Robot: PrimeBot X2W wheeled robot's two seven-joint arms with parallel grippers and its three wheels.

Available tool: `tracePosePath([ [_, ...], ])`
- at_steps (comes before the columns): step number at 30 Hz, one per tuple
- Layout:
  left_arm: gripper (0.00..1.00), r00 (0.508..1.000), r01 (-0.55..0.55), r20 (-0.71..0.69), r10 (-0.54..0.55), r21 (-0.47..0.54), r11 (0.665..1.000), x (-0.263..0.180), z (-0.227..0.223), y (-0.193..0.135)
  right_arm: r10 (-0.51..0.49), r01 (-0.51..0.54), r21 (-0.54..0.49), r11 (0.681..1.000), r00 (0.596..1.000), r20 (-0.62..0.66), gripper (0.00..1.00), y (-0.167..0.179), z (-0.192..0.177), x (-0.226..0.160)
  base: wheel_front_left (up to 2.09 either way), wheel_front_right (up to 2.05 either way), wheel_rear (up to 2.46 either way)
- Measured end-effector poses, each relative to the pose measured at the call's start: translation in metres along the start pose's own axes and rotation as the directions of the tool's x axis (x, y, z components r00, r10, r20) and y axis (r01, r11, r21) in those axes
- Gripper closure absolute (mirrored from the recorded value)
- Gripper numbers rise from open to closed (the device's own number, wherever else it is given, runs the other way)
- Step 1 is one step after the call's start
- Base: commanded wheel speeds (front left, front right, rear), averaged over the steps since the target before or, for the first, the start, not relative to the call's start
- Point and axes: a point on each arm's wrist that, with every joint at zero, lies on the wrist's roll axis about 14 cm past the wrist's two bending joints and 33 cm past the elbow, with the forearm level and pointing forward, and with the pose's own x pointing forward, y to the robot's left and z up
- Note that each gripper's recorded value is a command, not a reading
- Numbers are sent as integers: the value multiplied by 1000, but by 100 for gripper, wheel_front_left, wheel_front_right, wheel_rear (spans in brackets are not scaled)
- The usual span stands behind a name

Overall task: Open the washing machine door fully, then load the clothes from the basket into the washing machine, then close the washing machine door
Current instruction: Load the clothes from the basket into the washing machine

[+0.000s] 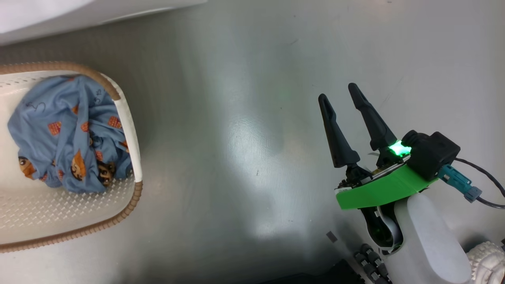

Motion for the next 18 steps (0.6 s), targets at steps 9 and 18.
tracePosePath([
  [9, 0, 969, -37, -246, 22, -58, 998, -24, -59, 1, 6, -6, -1, 1000, 1000, 12, 0, 3, 6, -1, 0, 0, 0],
  [18, 0, 971, -34, -236, 25, -36, 999, -24, -42, 1, 26, -26, -8, 1000, 999, 36, 0, 11, 17, 0, 0, 0, 0],
])
